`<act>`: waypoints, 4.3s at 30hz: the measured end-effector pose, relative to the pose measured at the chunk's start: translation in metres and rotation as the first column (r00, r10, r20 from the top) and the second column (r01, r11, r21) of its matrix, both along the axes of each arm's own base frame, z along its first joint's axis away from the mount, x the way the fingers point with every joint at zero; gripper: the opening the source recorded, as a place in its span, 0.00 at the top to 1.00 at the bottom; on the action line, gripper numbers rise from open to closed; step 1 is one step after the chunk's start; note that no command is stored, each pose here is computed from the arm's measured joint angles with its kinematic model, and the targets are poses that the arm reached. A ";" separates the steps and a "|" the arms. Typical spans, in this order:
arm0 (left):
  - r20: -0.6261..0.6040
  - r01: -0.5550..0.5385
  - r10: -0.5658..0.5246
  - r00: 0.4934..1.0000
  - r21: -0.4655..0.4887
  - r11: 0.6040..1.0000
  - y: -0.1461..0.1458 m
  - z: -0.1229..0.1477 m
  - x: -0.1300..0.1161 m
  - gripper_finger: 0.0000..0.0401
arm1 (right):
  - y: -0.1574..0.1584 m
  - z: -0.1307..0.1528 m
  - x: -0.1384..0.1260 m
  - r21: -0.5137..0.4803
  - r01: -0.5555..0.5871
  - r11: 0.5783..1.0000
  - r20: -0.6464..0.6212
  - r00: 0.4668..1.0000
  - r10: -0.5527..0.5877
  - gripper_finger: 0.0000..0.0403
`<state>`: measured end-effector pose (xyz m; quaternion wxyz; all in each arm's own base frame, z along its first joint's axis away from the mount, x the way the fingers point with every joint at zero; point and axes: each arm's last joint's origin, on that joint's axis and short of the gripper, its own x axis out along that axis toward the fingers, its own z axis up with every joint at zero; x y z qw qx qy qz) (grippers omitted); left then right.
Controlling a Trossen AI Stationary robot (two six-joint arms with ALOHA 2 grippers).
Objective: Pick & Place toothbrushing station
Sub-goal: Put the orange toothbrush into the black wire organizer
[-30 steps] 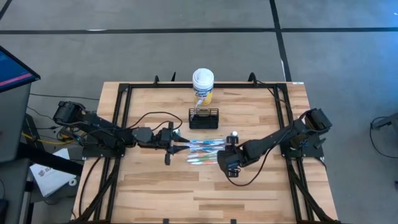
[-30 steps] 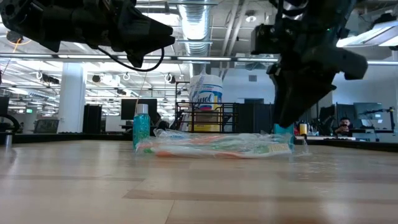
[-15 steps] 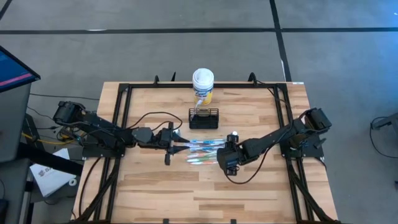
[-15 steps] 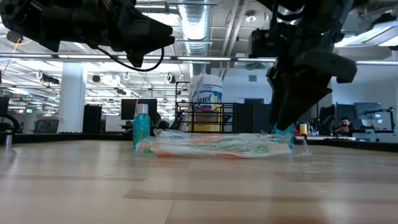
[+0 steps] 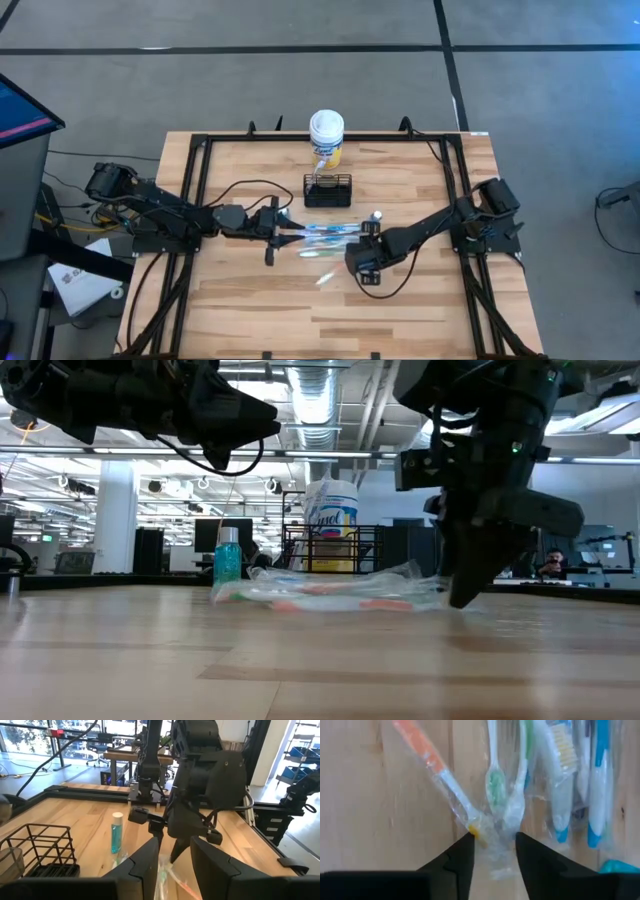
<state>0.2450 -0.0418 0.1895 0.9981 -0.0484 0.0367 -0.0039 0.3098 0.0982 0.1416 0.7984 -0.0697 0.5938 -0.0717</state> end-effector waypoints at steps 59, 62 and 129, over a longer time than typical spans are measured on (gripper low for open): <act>-0.167 0.076 -0.187 0.968 -0.516 0.853 -0.011 -0.036 0.094 0.73 | 0.014 0.061 0.011 -0.120 -0.072 0.990 -0.059 0.996 0.065 1.00; -0.252 0.038 -0.197 0.948 -0.524 0.851 -0.006 -0.036 0.104 0.73 | 0.016 0.061 0.011 -0.123 -0.077 0.989 -0.059 0.996 0.070 1.00; -0.397 -0.036 -0.333 0.855 -0.687 0.726 0.013 -0.048 0.140 0.97 | 0.030 0.083 0.018 -0.238 -0.103 0.966 0.051 0.992 0.118 0.98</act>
